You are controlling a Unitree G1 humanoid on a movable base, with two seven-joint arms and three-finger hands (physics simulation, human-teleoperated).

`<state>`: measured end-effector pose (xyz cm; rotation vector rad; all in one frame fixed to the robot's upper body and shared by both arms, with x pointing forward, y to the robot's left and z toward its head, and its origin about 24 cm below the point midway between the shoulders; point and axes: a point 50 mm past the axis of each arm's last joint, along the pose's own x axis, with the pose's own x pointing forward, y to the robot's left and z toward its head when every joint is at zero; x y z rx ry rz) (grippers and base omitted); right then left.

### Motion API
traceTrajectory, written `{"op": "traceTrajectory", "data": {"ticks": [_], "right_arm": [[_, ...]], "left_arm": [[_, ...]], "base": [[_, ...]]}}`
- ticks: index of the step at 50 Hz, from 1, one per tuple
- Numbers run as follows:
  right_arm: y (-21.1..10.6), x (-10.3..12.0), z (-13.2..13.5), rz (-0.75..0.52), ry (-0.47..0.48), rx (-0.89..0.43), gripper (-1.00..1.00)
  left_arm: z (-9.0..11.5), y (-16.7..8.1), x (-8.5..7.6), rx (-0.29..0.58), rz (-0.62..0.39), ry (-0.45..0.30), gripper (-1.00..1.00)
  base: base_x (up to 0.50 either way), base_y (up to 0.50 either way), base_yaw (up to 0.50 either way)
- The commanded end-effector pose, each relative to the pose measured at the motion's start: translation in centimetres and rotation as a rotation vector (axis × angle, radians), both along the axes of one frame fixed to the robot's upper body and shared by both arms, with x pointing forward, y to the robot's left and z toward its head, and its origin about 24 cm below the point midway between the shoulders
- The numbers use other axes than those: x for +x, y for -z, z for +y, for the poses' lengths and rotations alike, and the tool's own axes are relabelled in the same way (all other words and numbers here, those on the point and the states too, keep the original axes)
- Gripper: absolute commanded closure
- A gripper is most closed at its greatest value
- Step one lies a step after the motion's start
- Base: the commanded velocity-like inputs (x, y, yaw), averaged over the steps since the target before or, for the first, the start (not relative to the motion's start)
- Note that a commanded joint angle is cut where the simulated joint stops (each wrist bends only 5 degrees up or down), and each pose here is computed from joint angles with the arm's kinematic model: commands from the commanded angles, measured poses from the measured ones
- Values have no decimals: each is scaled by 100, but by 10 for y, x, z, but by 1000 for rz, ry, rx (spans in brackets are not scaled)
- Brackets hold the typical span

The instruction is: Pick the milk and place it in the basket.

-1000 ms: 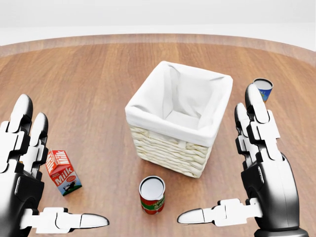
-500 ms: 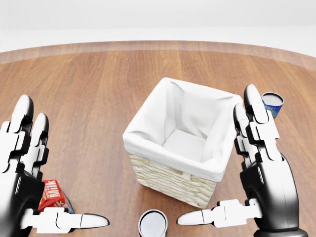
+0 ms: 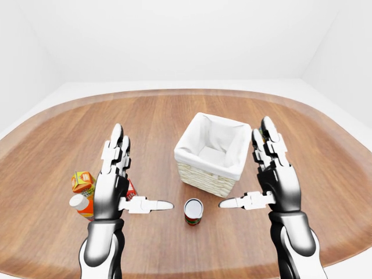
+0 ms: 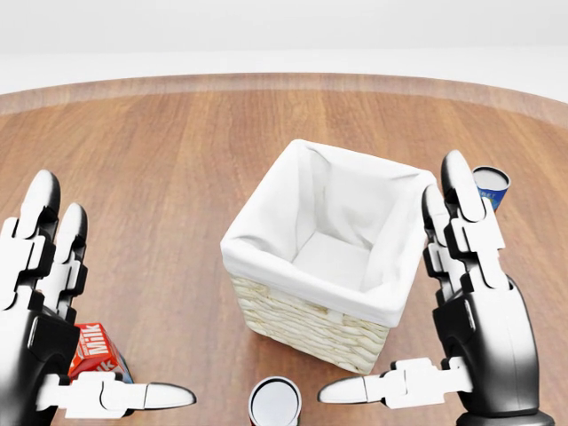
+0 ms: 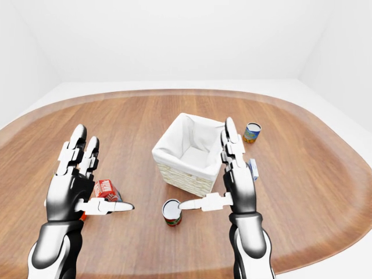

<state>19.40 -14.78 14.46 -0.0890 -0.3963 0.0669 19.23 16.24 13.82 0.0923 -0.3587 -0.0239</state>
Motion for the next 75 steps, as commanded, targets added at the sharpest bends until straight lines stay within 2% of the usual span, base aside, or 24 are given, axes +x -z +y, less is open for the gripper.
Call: {"op": "traceTrajectory", "data": {"ticks": [1, 6, 10, 22, 29, 35, 37, 39, 43, 48, 49, 50, 53, 58, 62, 68, 75], "right_arm": [[0, 0, -1, -7, 9, -1, -100], [0, 0, -1, -7, 7, -1, -100], [0, 0, -1, -6, 7, -2, -100], [0, 0, -1, -5, 5, -4, -100], [-1, 0, 0, -6, 5, -6, -100], [-1, 0, -1, -7, 5, -5, -100], [-1, -1, 0, -7, 4, -6, -100], [-1, -1, 0, -8, 3, -6, -100], [0, 0, 0, -7, 4, -7, -100], [0, 0, 0, -6, 4, -7, -100], [0, 0, 0, -5, 5, -6, -100], [0, 0, 0, -5, 6, -8, -100], [-1, -1, 0, -6, 6, -7, -100], [0, 0, 0, -5, 8, -7, -100], [0, 0, 0, -6, 7, -6, -100], [0, 1, 0, -4, 6, -6, -100], [0, 0, 0, -3, 7, -5, -100]], "left_arm": [[2, 2, 4, -5, 7, 0, -100], [4, -2, 4, -7, -11, 1, -100], [13, -1, 14, 22, -8, -59, -100], [34, -10, 21, 36, -47, -128, -100], [44, -2, 31, 28, -12, -166, -100], [50, 17, 47, 48, 82, -198, -100], [54, 22, 51, 90, 109, -243, -100], [56, 21, 53, 88, 107, -241, -100], [62, 25, 56, 138, 114, -295, -100], [65, 38, 64, 291, 111, -370, -100], [67, 41, 67, 344, 99, -414, -100], [67, 47, 70, 352, 124, -395, -100], [70, 54, 73, 414, 153, -431, -100], [70, 60, 71, 460, 188, -397, -100], [71, 70, 69, 549, 230, -404, -100], [68, 80, 66, 612, 267, -389, -100], [67, 81, 60, 631, 282, -366, -100]], "base": [[0, 0, 0], [0, 0, 0], [0, 0, 0], [0, 0, 0], [0, 0, 0], [0, 0, 0], [0, 0, 0], [0, 0, 0], [0, 0, 0], [0, 0, 0], [0, 0, 0], [0, 0, 0], [0, 0, 0], [0, 0, 0], [0, 0, 0], [0, 0, 0], [0, 0, 0]]}}
